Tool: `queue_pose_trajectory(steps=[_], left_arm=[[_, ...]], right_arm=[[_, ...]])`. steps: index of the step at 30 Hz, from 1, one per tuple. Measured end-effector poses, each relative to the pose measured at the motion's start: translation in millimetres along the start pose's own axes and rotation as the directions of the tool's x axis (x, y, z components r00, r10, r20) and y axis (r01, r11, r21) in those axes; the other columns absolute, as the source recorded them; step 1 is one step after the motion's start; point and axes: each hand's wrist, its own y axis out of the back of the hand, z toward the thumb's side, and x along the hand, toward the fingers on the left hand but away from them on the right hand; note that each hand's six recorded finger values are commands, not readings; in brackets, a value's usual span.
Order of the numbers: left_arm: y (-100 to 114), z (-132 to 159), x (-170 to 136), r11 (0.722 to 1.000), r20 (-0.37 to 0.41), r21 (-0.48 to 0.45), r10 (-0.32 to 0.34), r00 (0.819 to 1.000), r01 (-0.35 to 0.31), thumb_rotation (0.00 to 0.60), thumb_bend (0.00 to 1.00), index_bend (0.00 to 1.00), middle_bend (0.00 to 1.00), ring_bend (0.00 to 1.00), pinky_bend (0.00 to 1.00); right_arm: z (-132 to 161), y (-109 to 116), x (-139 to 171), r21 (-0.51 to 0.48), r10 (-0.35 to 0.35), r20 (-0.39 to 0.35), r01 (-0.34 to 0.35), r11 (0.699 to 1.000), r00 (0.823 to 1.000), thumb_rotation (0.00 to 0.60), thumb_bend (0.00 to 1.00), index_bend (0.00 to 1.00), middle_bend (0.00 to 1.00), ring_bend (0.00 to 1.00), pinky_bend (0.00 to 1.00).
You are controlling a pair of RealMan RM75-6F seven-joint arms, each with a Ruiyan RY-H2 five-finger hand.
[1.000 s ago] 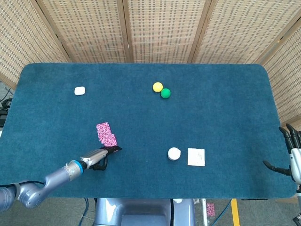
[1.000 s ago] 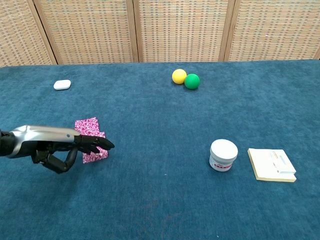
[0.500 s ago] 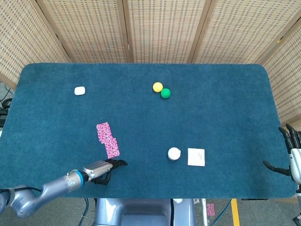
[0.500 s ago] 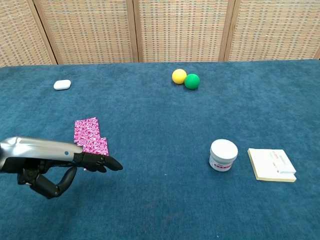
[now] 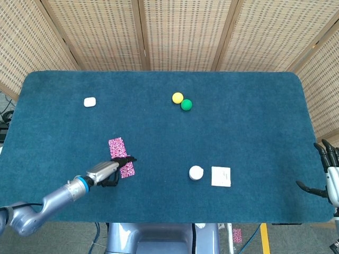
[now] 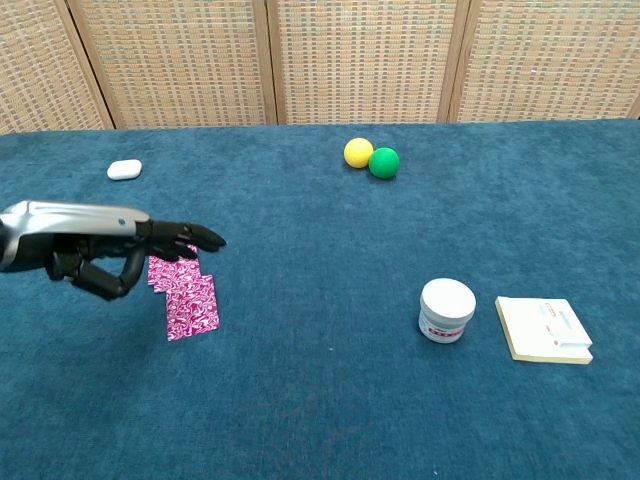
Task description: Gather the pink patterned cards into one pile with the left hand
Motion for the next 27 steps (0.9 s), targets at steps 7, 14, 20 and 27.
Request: queue_pose_trajectory(steps=[7, 14, 20, 27], left_arm=[[17.9, -25.2, 17.8, 0.997, -0.06, -0.034, 0.07, 0.996, -0.072, 0.6, 1.0, 0.0, 0.0, 0.0, 0.0], [16.9, -28.0, 32.5, 0.994, -0.072, -0.074, 0.07, 0.995, -0.076, 0.6, 1.0, 0.0, 0.0, 0.0, 0.0], [11.8, -28.8, 41.4, 0.995, -0.079, -0.082, 0.054, 0.995, -0.06, 0.6, 1.0, 0.0, 0.0, 0.0, 0.0], [6.6, -35.5, 44.2, 0.995, -0.103, -0.093, 0.035, 0.994, -0.044, 0.6, 1.0, 0.0, 0.0, 0.0, 0.0]], right_arm=[[1.1, -2.7, -0.6, 0.008, 0.007, -0.002, -0.007, 1.0, 1.0, 0.6, 0.0, 0.0, 0.0, 0.0, 0.0], [0.7, -3.7, -1.1, 0.01, 0.01, 0.002, -0.01, 1.0, 1.0, 0.6, 0.0, 0.0, 0.0, 0.0, 0.0], [0.2, -3.8, -1.7, 0.008, 0.011, 0.003, -0.011, 1.0, 1.0, 0.6, 0.0, 0.0, 0.0, 0.0, 0.0], [0.0, -4.2, -1.7, 0.006, 0.013, 0.003, -0.014, 1.0, 1.0, 0.6, 0.0, 0.0, 0.0, 0.0, 0.0]])
